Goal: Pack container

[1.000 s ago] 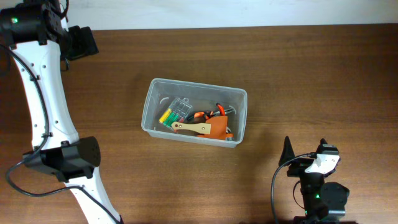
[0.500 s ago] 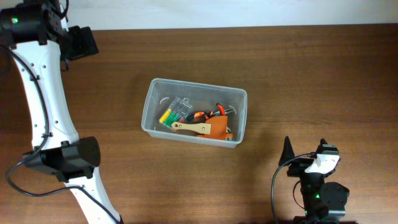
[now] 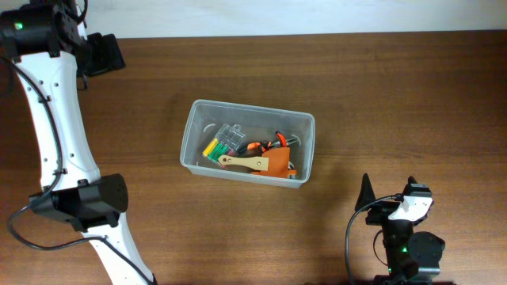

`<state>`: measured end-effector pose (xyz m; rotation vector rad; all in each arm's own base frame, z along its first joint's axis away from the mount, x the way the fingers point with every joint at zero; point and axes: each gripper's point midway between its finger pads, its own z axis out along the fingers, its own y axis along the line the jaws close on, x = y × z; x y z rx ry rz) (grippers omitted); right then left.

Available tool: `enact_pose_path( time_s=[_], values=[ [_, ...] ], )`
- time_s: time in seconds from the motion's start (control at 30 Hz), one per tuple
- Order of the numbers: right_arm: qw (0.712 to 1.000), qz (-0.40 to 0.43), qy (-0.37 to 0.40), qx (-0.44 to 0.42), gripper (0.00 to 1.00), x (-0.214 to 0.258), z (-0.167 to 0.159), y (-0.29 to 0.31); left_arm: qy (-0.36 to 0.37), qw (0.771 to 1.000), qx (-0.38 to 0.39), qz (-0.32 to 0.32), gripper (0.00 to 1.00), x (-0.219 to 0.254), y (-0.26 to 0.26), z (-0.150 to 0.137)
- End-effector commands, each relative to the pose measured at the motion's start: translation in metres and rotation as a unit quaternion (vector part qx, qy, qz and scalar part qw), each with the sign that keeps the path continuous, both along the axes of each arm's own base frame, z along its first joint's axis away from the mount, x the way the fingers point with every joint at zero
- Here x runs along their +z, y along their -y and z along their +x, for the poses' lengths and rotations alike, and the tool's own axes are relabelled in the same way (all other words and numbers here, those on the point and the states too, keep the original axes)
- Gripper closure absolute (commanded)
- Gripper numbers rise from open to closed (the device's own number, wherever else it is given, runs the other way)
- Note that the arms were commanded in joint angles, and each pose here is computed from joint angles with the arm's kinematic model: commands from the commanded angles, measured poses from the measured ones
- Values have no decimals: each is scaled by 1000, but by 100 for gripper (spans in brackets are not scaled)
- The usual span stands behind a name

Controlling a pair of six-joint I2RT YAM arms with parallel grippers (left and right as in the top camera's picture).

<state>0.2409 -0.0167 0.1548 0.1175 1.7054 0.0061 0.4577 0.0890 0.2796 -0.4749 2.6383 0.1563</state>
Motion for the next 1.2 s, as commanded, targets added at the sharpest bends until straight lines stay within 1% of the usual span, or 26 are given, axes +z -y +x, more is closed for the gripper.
enact_pose_path(
  time_s=[0.0,0.17,0.3,0.4,0.53,0.67,0.77,0.87,1.07,1.17],
  values=[
    [1000,-4,2,-10,1,-1,0,4,55,998,9,12,1,49,-1,-22],
    [1000,-4,2,-10,1,-1,0,4,122,992,13,26,1,108,3,-61],
    [1000,-4,2,-10,1,-1,0,4,209,977,15,40,1,172,10,-112],
    [1000,-4,2,-10,1,-1,0,4,255,966,16,47,1,202,15,-148],
    [1000,-4,2,-10,1,-1,0,4,323,945,16,56,1,235,22,-192],
    [1000,-4,2,-10,1,-1,0,4,393,917,16,65,1,257,26,-216],
    [1000,-4,2,-10,1,-1,0,4,424,903,17,70,1,253,27,-228],
    [1000,-4,2,-10,1,-1,0,4,435,897,17,71,1,228,29,-242],
    [1000,-4,2,-10,1,-1,0,4,408,911,15,66,1,152,33,-259],
    [1000,-4,2,-10,1,-1,0,4,406,912,12,63,1,120,35,-263]
  ],
)
